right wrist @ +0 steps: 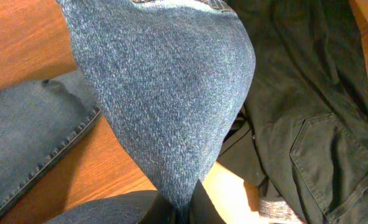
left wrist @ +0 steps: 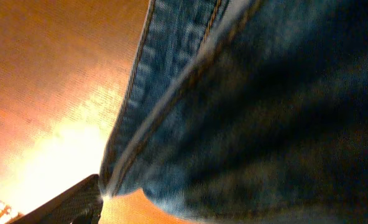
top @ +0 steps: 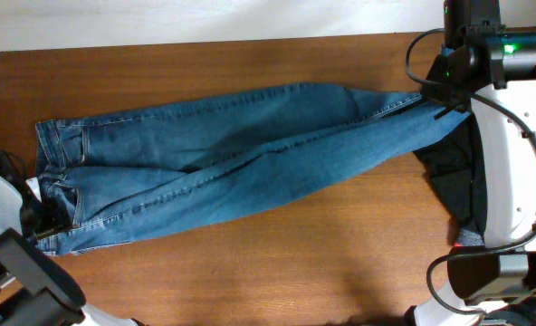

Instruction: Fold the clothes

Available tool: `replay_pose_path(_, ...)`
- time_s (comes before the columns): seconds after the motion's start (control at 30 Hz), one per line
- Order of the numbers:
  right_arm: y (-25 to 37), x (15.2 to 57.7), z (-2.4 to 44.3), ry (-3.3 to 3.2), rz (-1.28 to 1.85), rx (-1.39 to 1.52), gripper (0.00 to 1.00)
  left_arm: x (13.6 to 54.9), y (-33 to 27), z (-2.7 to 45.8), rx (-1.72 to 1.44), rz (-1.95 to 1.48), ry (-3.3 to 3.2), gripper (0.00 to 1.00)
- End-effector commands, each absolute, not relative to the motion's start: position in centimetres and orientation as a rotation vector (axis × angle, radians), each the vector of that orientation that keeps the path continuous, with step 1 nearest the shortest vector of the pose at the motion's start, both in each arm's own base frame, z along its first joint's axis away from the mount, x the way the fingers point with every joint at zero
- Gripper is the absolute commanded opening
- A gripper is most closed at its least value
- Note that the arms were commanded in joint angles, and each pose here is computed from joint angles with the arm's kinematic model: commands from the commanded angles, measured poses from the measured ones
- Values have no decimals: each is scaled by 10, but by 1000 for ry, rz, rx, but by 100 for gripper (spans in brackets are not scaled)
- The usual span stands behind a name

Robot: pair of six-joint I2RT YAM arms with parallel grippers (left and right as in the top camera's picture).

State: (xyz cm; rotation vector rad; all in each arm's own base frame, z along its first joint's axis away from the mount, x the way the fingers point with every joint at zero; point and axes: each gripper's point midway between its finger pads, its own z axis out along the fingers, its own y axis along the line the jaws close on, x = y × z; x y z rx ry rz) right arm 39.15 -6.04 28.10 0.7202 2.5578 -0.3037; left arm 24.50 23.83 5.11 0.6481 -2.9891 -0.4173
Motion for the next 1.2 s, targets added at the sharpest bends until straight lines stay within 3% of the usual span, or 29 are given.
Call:
replay_pose_path(0.0, -66, 390, 289, 2531, -321, 725, 4, 245, 244, 42, 625, -435, -2985, 86)
replay_pose_path(0.2, -66, 390, 289, 2531, -321, 726, 4, 250, 249, 41, 632, -459, -2997, 87)
replay_pose_path(0.27, -66, 390, 289, 2531, -321, 726, 4, 250, 246, 38, 630, -437, -3000, 82)
replay_pose_path(0.43, -66, 390, 289, 2531, -322, 725, 4, 250, 240, 31, 623, -377, -2996, 38)
replay_pose_path(0.5, -66, 390, 289, 2531, -322, 725, 4, 251, 238, 30, 623, -355, -3003, 25)
replay_pose_path(0.73, -66, 389, 289, 2534, -323, 726, 4, 252, 236, 29, 624, -338, -3007, 0)
replay_pose_path(0.93, -66, 388, 289, 2537, -324, 726, 4, 266, 222, 29, 633, -183, -3075, 0)
replay_pose_path(1.17, -66, 388, 289, 2537, -323, 726, 3, 323, 178, 70, 540, 383, -3297, 0)
